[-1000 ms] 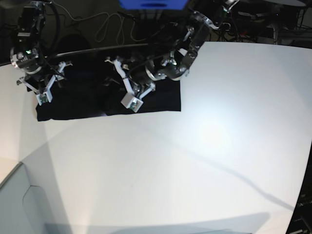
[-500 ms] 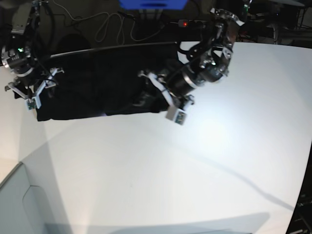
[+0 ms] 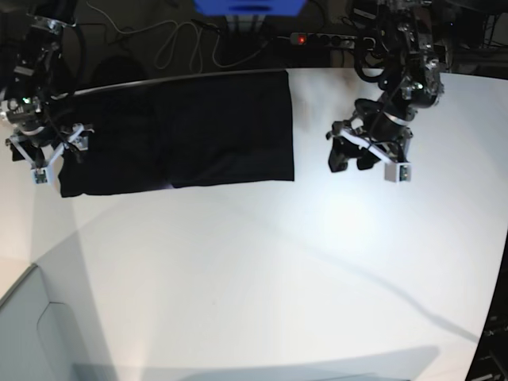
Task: Fold the T-shirt properly
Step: 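Fold the strip end with the left gripper toward the right gripper, then lift the folded shirt with both grippers and gather it together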
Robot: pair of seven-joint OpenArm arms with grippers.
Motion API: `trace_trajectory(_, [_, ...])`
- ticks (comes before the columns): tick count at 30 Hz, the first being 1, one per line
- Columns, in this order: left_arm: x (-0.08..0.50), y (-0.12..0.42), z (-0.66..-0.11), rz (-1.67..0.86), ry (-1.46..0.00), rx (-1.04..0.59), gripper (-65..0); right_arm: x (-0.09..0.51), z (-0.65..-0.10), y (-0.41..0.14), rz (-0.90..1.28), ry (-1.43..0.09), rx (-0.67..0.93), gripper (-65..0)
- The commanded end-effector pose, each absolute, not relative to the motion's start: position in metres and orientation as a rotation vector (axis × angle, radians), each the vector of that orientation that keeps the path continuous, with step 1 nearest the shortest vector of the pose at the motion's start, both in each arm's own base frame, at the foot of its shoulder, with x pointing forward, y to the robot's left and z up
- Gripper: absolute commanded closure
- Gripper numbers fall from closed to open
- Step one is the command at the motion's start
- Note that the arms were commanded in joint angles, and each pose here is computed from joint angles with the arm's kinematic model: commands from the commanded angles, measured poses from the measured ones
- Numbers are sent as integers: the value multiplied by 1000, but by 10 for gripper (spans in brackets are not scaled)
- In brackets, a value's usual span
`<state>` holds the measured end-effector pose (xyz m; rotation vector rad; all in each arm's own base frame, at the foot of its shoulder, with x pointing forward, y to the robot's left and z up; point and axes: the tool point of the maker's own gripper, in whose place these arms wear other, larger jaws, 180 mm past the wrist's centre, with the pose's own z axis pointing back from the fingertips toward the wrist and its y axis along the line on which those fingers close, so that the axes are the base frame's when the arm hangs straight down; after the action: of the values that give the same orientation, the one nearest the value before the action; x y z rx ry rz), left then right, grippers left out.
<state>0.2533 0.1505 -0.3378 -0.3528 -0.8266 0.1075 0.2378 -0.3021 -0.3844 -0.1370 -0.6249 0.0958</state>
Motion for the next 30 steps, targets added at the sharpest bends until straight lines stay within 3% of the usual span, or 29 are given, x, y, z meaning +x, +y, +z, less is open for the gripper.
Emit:
trace_trajectory(1, [254, 149, -330, 97, -855, -364, -357, 248, -377, -308, 111, -653, -143, -575])
trace_trajectory(15, [240, 149, -341, 110, -815, -364, -357, 245, -426, -329, 5, -563, -83, -569])
trace_trajectory(17, [240, 149, -341, 111, -813, -364, -357, 242, -430, -329, -1, -560, -78, -543])
trace_trajectory(19, [240, 149, -341, 111, -813, -364, -357, 237, -432, -328, 6, -549, -75, -479])
trace_trajectory(22, [239, 150, -345, 117, -802, -362, -357, 235, -434, -318, 71, -542, -41, -314])
trace_trajectory(26, [237, 152, -352, 127, -783, -360, -356, 231, -437, -313, 109, -526, -20, -19])
trace_trajectory(30, [235, 152, -355, 130, -775, -359, -356, 232, -433, -313, 120, -535, -27, -2])
